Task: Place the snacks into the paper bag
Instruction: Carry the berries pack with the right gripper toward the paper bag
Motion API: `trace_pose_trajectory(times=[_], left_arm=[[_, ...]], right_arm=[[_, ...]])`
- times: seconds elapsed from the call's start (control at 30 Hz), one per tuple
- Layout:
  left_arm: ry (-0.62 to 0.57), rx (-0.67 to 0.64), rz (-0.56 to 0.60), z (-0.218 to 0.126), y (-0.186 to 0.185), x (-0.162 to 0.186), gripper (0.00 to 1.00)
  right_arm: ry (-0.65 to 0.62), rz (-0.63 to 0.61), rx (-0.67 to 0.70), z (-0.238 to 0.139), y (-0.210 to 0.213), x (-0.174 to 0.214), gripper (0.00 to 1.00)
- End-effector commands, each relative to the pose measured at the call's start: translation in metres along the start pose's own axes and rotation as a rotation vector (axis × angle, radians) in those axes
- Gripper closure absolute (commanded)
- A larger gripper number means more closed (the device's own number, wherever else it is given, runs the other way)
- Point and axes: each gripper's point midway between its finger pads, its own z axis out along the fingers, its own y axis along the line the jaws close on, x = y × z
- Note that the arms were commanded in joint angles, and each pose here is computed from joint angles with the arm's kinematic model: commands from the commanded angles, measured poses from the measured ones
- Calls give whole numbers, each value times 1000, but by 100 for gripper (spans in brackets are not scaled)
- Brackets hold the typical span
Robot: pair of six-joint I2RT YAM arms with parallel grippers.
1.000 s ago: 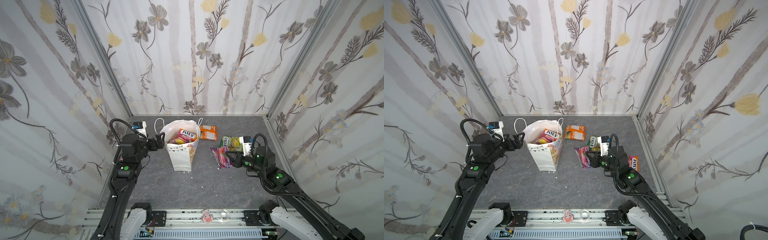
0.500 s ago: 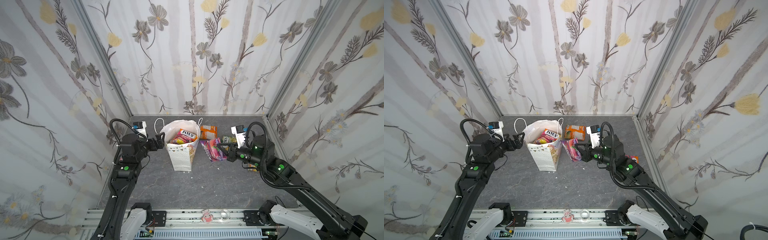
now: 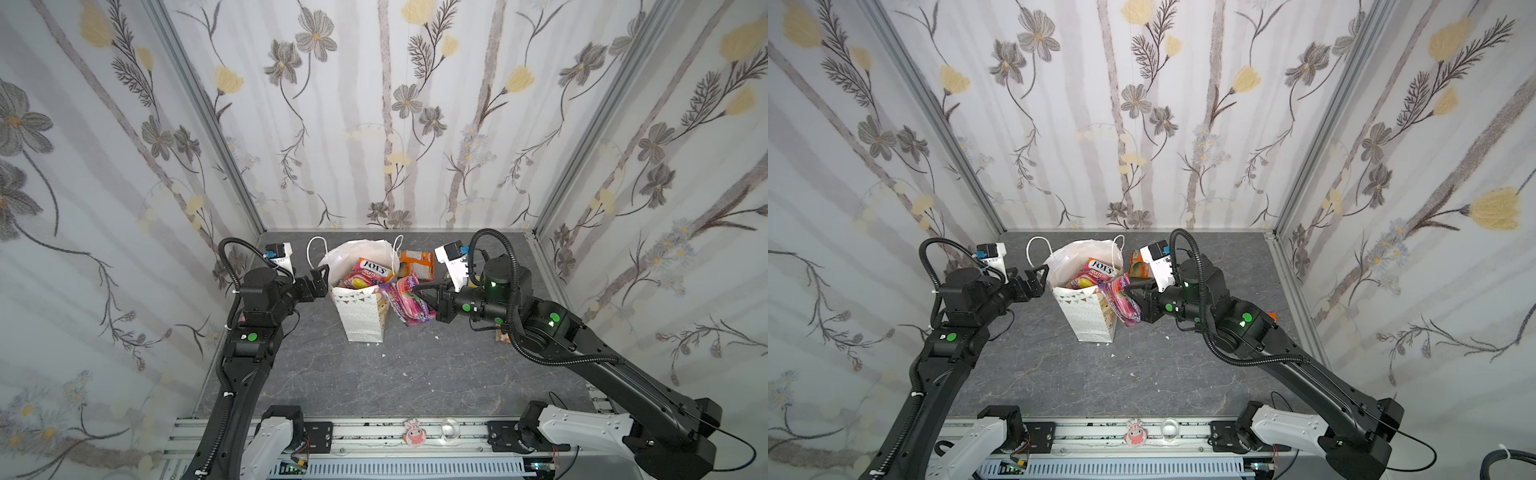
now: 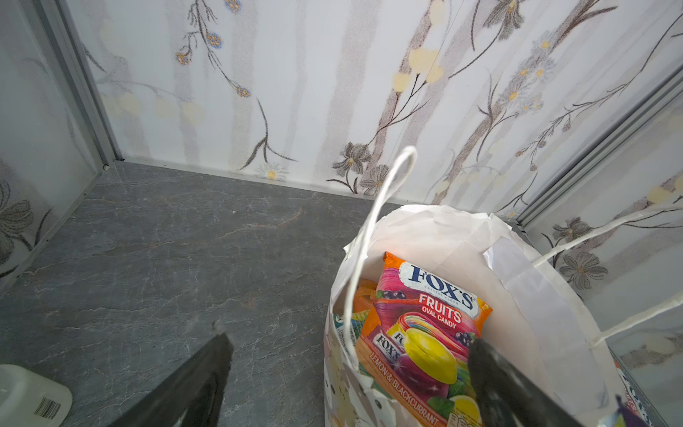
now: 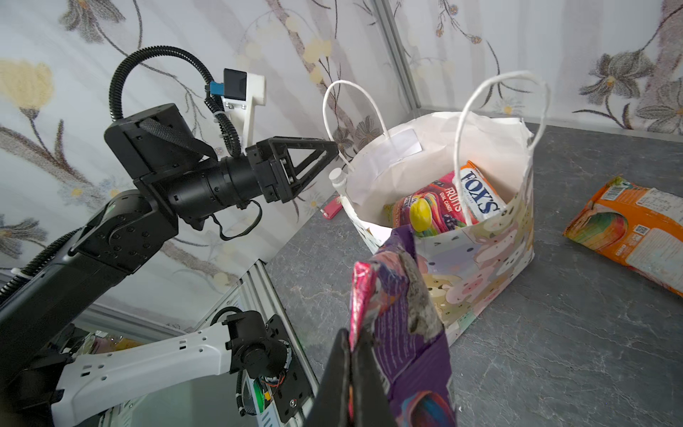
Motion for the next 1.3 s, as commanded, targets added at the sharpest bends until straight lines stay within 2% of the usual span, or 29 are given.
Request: trace_pose_trajectory(times=[0.0,0.33,0.53,0.87,1.13,1.27], left_arm=[[-18,13,11,3,-2,-4,0],[-5,19,11,5,-3,-3,0],[4,22,7,7,-2,-1,1],[3,51,6,7,-7,-1,1],[8,17,-4,8,-1,0,3],[5,16,-1,8,-1,-1,4]], right_arm=[[-28,-31,15,-2,4,-11,100],[-53,-46,90,-27,2,-21,100],[-57,-67,49,-30,16,-34,100],[-81,-116,-26,-20,41,-66,100],[-121,-153,-47,-8,55,-98,100],[-151,-166,17,2,50,-112,100]])
